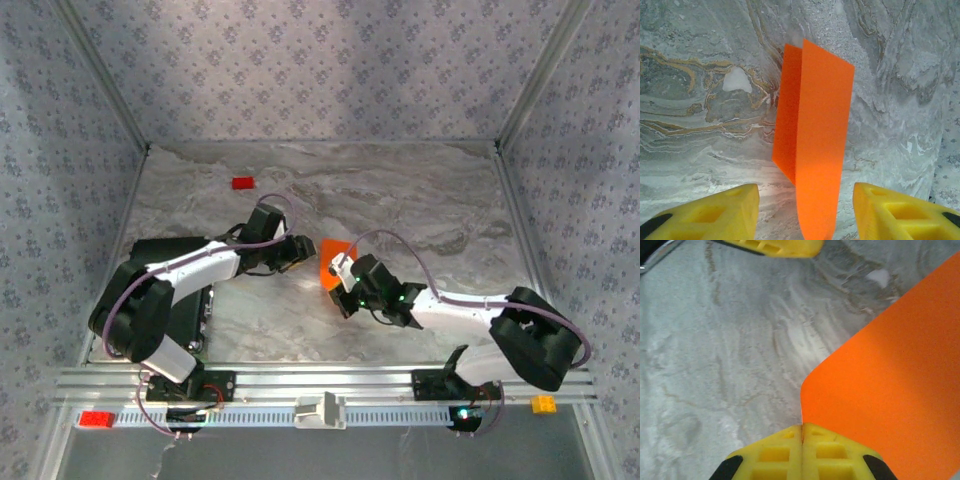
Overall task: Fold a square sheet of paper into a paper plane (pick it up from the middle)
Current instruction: Third fold the triangle at the center of the table.
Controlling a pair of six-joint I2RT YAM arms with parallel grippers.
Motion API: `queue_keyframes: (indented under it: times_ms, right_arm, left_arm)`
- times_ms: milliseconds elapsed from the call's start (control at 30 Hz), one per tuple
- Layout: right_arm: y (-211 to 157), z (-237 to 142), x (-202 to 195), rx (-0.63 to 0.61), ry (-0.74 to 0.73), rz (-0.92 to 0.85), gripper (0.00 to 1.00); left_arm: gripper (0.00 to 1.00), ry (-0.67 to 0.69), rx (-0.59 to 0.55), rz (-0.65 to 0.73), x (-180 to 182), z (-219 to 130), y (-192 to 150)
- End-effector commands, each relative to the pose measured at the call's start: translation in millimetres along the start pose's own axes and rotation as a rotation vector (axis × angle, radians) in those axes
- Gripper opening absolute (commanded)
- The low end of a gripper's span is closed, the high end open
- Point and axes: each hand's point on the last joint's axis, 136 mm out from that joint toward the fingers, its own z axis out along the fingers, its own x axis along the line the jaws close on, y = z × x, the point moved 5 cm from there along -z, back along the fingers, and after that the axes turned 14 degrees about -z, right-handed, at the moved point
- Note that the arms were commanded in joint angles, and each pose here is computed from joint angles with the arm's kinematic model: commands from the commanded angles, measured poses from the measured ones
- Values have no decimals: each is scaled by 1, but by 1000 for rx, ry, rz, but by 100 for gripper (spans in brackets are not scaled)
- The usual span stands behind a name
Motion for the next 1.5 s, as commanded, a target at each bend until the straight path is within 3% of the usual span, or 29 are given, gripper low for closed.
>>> queue_keyframes:
  times_ms: [0, 433, 967, 1467]
  right_arm:
    - [5, -1, 21, 8, 230, 49, 2]
    - [-4, 9, 7, 4, 297, 207, 2]
    - [-13, 12, -6, 22, 291, 295, 2]
    - [-19, 12, -15, 47, 243, 332, 2]
  left_arm:
    - [47, -17, 3, 26, -7, -6, 2]
    - [22, -60, 161, 95, -36, 34, 10]
    - [16, 56, 291, 129, -21, 89, 2]
    - [12, 206, 321, 106, 29, 111, -7]
